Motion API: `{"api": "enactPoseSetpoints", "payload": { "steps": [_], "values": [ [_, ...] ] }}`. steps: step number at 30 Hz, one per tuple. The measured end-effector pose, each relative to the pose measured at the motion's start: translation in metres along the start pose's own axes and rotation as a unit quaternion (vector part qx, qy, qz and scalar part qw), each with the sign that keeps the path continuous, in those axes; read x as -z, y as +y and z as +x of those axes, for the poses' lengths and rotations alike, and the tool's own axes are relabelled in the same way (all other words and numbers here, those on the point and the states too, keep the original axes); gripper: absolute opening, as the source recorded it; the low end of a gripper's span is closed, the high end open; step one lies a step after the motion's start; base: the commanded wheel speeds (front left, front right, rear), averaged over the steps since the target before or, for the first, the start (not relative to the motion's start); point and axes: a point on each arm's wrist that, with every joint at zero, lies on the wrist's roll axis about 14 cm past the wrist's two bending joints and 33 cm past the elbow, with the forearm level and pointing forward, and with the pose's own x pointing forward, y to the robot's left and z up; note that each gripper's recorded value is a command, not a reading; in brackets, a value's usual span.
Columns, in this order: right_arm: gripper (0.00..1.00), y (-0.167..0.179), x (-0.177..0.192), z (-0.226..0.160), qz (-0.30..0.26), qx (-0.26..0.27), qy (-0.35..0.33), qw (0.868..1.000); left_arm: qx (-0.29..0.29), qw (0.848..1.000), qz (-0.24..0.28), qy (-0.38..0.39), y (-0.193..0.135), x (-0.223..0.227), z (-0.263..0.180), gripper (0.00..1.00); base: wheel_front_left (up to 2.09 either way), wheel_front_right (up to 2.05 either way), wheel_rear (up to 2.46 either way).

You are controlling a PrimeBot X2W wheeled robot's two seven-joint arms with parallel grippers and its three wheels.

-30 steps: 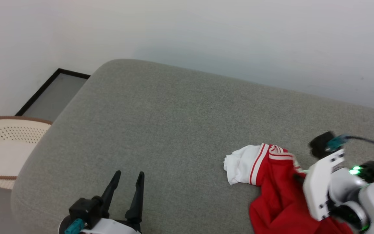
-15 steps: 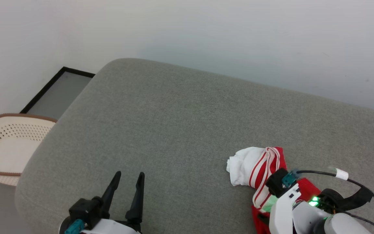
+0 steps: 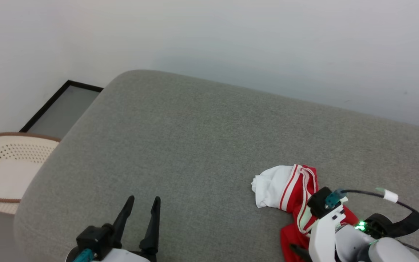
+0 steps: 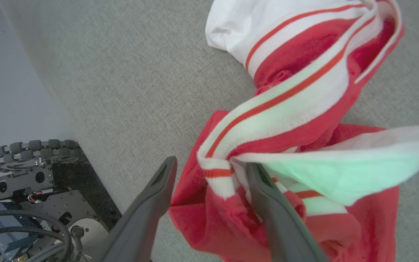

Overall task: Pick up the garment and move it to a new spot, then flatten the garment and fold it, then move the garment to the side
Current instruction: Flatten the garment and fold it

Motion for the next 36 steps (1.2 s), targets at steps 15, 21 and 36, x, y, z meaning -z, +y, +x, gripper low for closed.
{"api": "enactPoseSetpoints", "payload": {
  "steps": [15, 21, 36],
  "values": [
    [1.0, -0.041, -0.021, -0.055, 0.069, 0.068, -0.136, 0.986, 0.026, 1.0, 0.001, 0.004, -0.013, 0.003, 0.001, 1.0, 0.0, 0.0, 0.0],
    [1.0, -0.061, -0.022, -0.086, 0.088, 0.125, -0.231, 0.961, 0.042, 0.999, 0.002, 0.004, -0.022, 0.004, 0.004, 1.0, 0.0, 0.0, 0.0],
    [1.0, -0.084, 0.004, -0.156, 0.05, 0.284, -0.427, 0.857, 0.079, 0.997, -0.002, 0.007, -0.049, 0.007, 0.023, 1.0, 0.0, 0.0, 0.0]
  ]
}}
